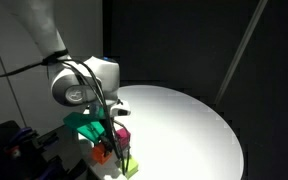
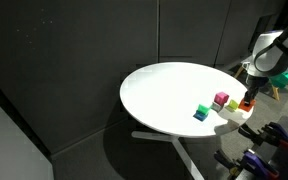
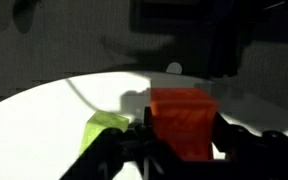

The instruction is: Pick up the orange block and put it on the green block

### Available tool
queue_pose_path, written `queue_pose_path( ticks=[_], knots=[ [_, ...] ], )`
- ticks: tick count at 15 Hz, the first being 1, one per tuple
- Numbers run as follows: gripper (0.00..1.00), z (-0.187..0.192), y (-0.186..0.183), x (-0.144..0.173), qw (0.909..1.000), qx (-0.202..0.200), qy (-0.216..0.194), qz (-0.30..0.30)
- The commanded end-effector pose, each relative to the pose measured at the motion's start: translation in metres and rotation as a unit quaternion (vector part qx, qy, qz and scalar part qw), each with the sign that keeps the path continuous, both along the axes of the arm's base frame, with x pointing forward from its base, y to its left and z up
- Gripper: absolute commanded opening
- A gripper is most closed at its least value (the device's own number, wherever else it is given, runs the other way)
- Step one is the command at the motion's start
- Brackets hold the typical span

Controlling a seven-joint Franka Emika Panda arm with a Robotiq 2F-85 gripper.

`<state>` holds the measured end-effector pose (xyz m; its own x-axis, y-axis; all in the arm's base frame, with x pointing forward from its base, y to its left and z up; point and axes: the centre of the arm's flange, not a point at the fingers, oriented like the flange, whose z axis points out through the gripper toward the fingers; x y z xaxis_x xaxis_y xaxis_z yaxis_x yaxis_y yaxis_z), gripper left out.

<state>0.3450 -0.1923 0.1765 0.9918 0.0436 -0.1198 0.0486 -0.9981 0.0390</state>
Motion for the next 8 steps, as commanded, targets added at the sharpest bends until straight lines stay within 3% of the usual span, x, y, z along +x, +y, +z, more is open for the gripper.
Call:
queue_pose_path(
  ticks=[1, 8],
  knots=[
    [0.3, 0.029, 0.01, -0.01, 0.9992, 0.01, -0.01, 0.037],
    [0.3, 0.042, 0.033, 0.003, 0.9953, 0.02, -0.027, 0.09]
  ],
)
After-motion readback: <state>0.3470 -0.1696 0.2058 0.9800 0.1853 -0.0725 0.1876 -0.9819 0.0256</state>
